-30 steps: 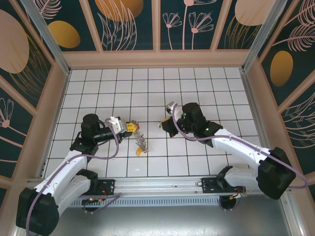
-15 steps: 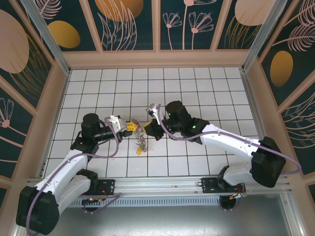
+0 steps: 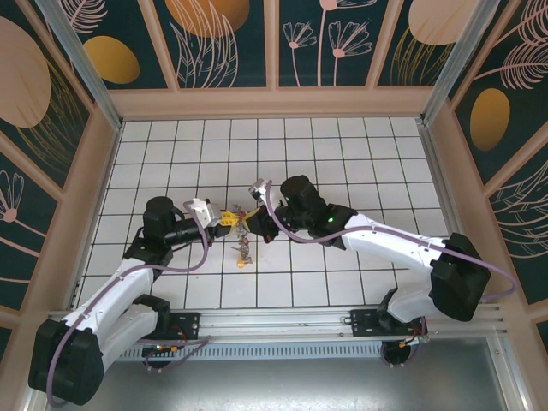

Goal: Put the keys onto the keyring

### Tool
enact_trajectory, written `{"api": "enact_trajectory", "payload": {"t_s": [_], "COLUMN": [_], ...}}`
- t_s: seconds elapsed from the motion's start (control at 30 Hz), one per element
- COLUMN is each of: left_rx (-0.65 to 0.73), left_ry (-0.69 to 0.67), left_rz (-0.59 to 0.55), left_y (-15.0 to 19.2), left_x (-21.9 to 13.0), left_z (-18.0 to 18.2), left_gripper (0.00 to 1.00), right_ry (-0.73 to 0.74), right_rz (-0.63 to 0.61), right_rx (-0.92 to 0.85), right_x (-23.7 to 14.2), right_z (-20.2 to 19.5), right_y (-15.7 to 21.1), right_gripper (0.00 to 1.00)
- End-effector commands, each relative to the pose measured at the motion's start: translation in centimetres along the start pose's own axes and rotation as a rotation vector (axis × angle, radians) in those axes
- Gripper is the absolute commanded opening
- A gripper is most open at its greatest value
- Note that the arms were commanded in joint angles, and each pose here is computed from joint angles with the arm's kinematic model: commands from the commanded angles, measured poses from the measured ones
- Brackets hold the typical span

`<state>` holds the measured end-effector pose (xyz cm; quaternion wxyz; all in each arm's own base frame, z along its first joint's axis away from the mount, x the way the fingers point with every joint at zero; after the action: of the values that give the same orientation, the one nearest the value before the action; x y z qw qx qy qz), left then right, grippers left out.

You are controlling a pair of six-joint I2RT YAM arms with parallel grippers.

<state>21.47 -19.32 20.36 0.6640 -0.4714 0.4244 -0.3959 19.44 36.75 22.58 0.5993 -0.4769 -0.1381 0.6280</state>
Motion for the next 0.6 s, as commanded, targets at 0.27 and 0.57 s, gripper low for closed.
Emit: {"api": "enact_trajectory", "payload": {"t_s": [0.27, 0.57], "left_rx": [-0.040, -0.022], "left_ry": [0.001, -0.081], "left_rz": [-0.005, -0.009], "left_y": [-1.2, -1.7], "left_x": [0.5, 0.0], "left_z": [1.1, 2.0], "left_gripper": [0.00, 0.00], "right_ry": [0.049, 0.134], "right_rz": [-0.047, -0.031], "right_rx": [-0.033, -0.047], "right_x": [1.3, 0.8], "right_z": [-0.1, -1.1], "right_y": [-2.8, -1.9], "right_gripper": [0.00, 0.00]}}
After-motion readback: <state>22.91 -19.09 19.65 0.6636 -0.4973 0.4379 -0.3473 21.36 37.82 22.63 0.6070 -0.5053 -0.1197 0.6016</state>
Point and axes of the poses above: each hand's point on the last joint's axis, 136 mm out from that joint toward the fingers, its own x axis out along the fingers, its own z axis along the line the jaws close on, y = z × x, the point moved 2 cm from there along -x, back along the fingers, and after that the axes turned 8 degrees about x, right-handed, at the moved point
